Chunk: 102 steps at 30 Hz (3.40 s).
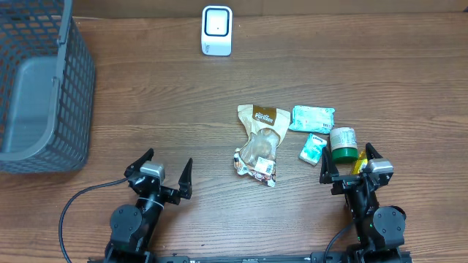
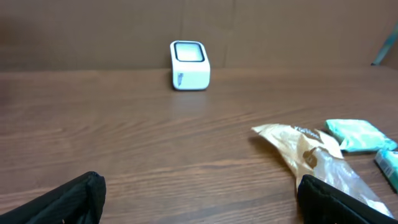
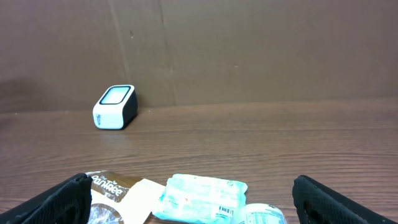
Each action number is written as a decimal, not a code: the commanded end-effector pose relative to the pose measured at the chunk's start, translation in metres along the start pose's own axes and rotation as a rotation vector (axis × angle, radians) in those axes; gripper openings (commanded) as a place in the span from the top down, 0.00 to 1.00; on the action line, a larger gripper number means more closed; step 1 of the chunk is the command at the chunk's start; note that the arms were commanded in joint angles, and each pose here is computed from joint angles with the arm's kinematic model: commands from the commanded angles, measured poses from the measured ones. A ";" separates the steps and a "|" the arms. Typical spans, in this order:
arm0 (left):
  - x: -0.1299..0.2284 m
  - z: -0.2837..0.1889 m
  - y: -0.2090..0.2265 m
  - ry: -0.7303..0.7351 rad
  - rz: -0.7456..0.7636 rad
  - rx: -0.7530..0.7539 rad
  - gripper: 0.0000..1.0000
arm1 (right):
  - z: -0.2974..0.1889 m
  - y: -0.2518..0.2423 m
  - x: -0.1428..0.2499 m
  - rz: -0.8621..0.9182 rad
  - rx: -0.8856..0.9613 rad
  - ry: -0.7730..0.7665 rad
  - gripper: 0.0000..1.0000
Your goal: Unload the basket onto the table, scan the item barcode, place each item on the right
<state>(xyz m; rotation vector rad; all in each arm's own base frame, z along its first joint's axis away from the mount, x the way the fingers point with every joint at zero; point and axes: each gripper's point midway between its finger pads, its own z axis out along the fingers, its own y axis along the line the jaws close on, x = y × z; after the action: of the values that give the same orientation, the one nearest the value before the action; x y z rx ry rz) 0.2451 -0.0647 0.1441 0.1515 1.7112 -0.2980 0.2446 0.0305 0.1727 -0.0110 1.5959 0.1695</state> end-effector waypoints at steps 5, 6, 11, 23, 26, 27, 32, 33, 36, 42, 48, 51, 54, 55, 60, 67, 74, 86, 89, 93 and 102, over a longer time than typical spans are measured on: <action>-0.007 -0.008 0.008 -0.047 0.021 -0.048 0.01 | 0.000 0.000 0.002 -0.004 -0.002 -0.002 0.00; -0.010 -0.009 0.008 -0.059 0.022 -0.048 0.00 | 0.000 0.000 0.002 -0.004 -0.002 -0.002 0.00; -0.012 -0.010 0.012 -0.070 0.019 -0.065 0.00 | 0.000 0.000 0.002 -0.004 -0.002 -0.002 0.00; -0.014 -0.011 0.022 -0.077 -0.015 -0.104 0.00 | 0.000 0.000 0.002 -0.004 -0.002 -0.002 0.00; -0.013 -0.011 0.022 -0.076 -0.015 -0.105 0.00 | 0.000 0.000 0.002 -0.004 -0.002 -0.002 0.00; -0.013 -0.011 0.022 -0.076 -0.015 -0.105 0.00 | 0.000 0.000 0.002 -0.004 -0.002 -0.002 0.00; -0.013 -0.011 0.022 -0.076 -0.015 -0.105 0.00 | 0.000 0.000 0.002 -0.004 -0.002 -0.002 0.00; -0.013 -0.011 0.022 -0.076 -0.015 -0.105 0.00 | 0.000 0.000 0.002 -0.004 -0.002 -0.002 0.00; -0.013 -0.011 0.022 -0.076 -0.015 -0.105 0.00 | 0.000 0.000 0.002 -0.004 -0.002 -0.002 0.00; -0.013 -0.011 0.022 -0.076 -0.015 -0.105 0.00 | 0.000 0.000 0.002 -0.004 -0.002 -0.002 0.00; -0.013 -0.011 0.022 -0.076 -0.015 -0.105 0.00 | 0.000 0.000 0.002 -0.004 -0.002 -0.002 0.00; -0.013 -0.011 0.022 -0.076 -0.015 -0.105 0.00 | 0.000 0.000 0.002 -0.004 -0.002 -0.002 0.00; -0.013 -0.011 0.022 -0.076 -0.015 -0.105 0.00 | 0.000 0.000 0.002 -0.004 -0.002 -0.002 0.00; -0.013 -0.011 0.022 -0.076 -0.015 -0.105 0.00 | 0.000 0.000 0.002 -0.004 -0.002 -0.002 0.00; -0.013 -0.011 0.022 -0.076 -0.015 -0.105 0.01 | 0.000 0.000 0.002 -0.004 -0.002 -0.002 0.00; -0.013 -0.011 0.022 -0.076 -0.015 -0.105 0.00 | 0.000 0.000 0.002 -0.004 -0.002 -0.002 0.00; -0.013 -0.011 0.022 -0.076 -0.015 -0.105 0.00 | 0.000 0.000 0.002 -0.004 -0.002 -0.002 0.00; -0.013 -0.011 0.022 -0.076 -0.015 -0.105 0.01 | 0.000 0.000 0.002 -0.004 -0.002 -0.002 0.00; -0.013 -0.011 0.022 -0.076 -0.015 -0.105 0.00 | 0.000 0.000 0.002 -0.004 -0.002 -0.002 0.00; -0.013 -0.011 0.022 -0.076 -0.015 -0.105 0.00 | 0.000 0.000 0.002 -0.004 -0.002 -0.002 0.00; -0.013 -0.011 0.022 -0.076 -0.015 -0.105 0.00 | 0.000 0.000 0.002 -0.004 -0.002 -0.002 0.00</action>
<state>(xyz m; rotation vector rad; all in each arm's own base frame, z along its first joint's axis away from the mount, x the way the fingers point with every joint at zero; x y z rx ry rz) 0.2428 -0.0426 0.1565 0.0696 1.6536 -0.2255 0.2446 0.0306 0.1727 -0.0113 1.5960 0.1698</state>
